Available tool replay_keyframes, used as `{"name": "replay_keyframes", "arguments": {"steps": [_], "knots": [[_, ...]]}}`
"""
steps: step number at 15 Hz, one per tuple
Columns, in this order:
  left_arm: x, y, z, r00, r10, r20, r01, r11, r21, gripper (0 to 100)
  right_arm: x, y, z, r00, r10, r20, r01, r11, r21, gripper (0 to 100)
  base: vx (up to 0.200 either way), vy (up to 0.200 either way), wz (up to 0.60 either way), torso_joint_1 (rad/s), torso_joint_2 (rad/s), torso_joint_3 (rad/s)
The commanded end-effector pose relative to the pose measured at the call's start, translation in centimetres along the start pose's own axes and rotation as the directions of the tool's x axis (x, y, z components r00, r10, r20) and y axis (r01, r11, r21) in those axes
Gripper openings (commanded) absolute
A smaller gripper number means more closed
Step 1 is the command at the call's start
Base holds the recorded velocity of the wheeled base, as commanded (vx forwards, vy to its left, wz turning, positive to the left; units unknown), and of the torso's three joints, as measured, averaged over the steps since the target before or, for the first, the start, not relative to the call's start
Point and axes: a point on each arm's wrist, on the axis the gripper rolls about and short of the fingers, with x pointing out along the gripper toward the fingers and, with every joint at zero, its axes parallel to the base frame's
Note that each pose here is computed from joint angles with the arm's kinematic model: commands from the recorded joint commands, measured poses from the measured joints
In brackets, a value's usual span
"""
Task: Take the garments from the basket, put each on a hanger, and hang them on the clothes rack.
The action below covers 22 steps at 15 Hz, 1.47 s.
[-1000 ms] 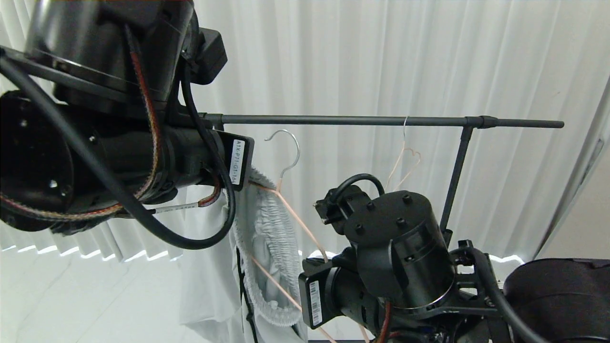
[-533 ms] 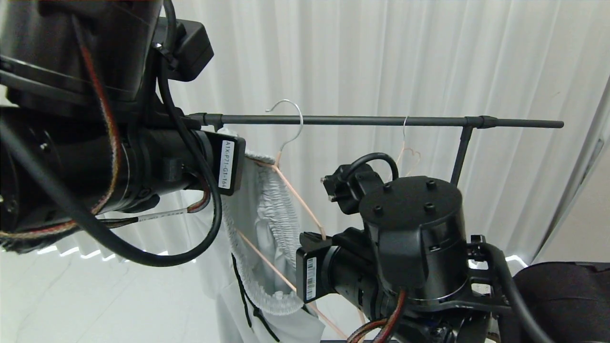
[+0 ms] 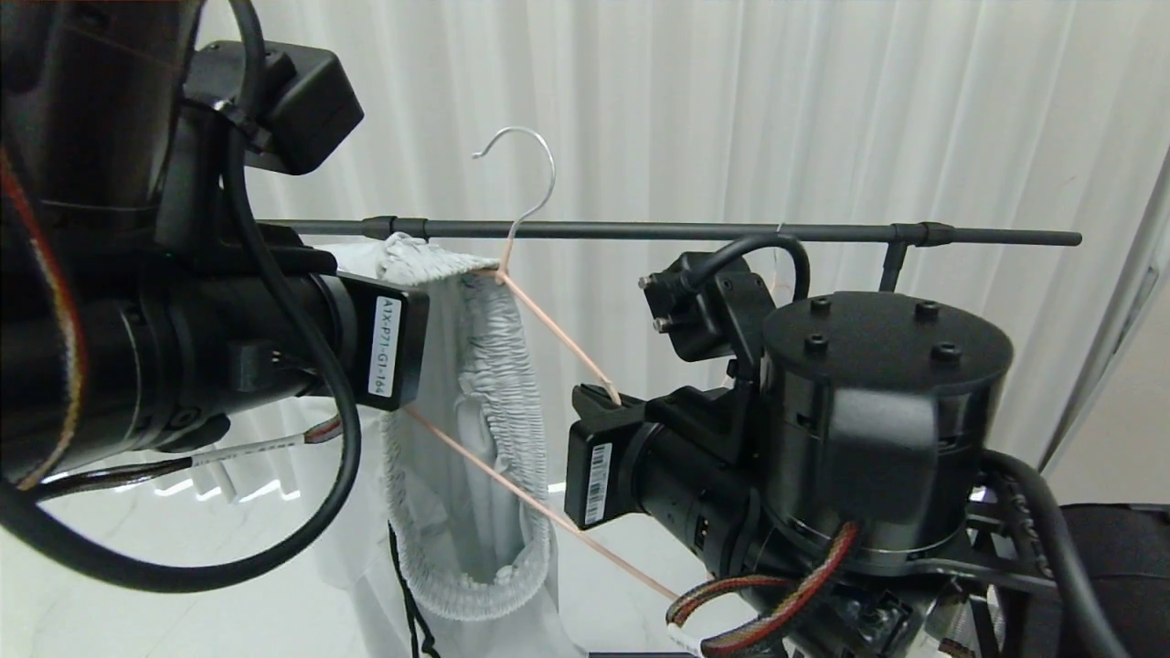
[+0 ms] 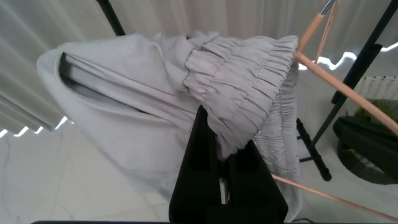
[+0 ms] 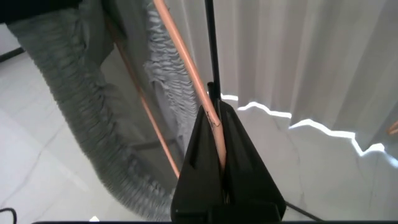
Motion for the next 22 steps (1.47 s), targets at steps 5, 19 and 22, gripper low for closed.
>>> {"name": "replay_keyframes", "arguments": {"steps": [5, 19, 22], "knots": [[-1.2, 0.0, -0.2, 0.999, -0.032, 0.020, 0.031, 0.999, 0.018, 100, -0.2, 0.2, 0.8, 0.998, 0.019, 0.057, -0.018, 1.000, -0.013, 0, 0.000, 0.000, 0.00, 0.000, 0.00, 0.000], [-9.4, 5.0, -3.1, 0.907, -0.386, 0.170, 0.303, 0.875, 0.377, 100, -9.3, -4.6, -1.1, 0.998, 0.047, 0.030, -0.043, 0.992, -0.119, 0, 0.000, 0.000, 0.00, 0.000, 0.00, 0.000], [-8.4, 4.4, -4.2, 0.841, -0.533, 0.093, 0.445, 0.780, 0.440, 100, -12.2, -5.6, -2.5, 0.996, 0.085, 0.000, -0.084, 0.984, -0.154, 0, 0.000, 0.000, 0.00, 0.000, 0.00, 0.000]]}}
